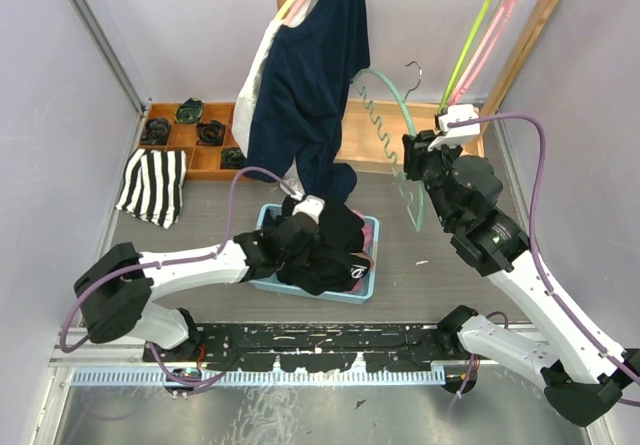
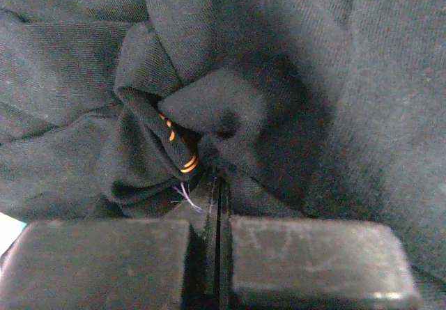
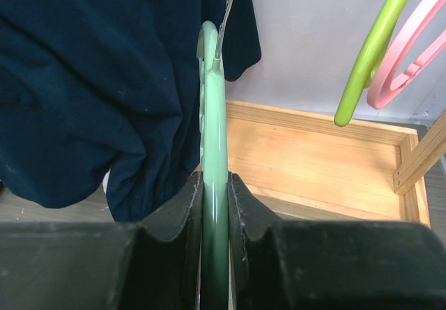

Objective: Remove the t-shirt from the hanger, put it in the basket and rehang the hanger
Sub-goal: Place the T-shirt in the bin.

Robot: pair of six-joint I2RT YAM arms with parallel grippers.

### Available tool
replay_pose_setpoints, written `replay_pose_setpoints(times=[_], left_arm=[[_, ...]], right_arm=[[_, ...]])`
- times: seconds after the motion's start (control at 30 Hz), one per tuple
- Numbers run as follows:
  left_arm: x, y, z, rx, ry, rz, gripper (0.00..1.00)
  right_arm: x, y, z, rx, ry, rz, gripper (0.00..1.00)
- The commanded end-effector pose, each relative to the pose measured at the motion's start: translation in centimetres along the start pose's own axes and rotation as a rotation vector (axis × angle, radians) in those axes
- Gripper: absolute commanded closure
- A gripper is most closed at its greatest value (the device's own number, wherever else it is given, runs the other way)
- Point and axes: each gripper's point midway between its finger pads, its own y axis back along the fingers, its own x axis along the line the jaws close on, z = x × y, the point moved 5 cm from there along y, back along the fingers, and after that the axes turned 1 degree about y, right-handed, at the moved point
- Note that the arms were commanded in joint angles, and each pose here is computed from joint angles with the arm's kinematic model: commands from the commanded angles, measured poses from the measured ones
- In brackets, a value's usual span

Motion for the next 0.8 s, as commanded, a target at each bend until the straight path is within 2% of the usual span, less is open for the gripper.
replay_pose_setpoints(times=[0.0, 0.2, 0.3, 0.37, 0.4, 0.63, 0.77], left_arm=[[-0.1, -1.8, -3.9, 0.166, -0.036, 0.007, 1.0], [0.1, 0.6, -1.6, 0.103, -0.06, 0.012, 0.99], [0.1, 2.6, 0.4, 0.058, -0.057, 0.002, 0.86], [0.1, 4.0, 1.7, 0.026, -0.054, -0.006, 0.63], [0.2, 4.5, 2.1, 0.014, -0.052, -0.004, 0.55], [0.2, 9.7, 6.0, -0.17, 0.006, -0.098, 0.39], [0.6, 11.9, 7.3, -0.245, 0.018, -0.131, 0.34]], right_arm=[[-0.3, 0.2, 5.7, -0.183, -0.08, -0.031, 0.99], [-0.5, -0.2, 6.7, -0.2, -0.086, -0.065, 0.99], [-0.5, -0.4, 7.4, -0.208, -0.072, -0.078, 0.99], [-0.6, -0.8, 7.9, -0.212, -0.063, -0.092, 1.0], [-0.5, -1.1, 8.1, -0.212, -0.057, -0.096, 0.99], [-0.2, -3.9, 9.4, -0.217, 0.01, -0.114, 0.99], [-0.5, -4.9, 10.7, -0.25, -0.001, -0.105, 0.99]])
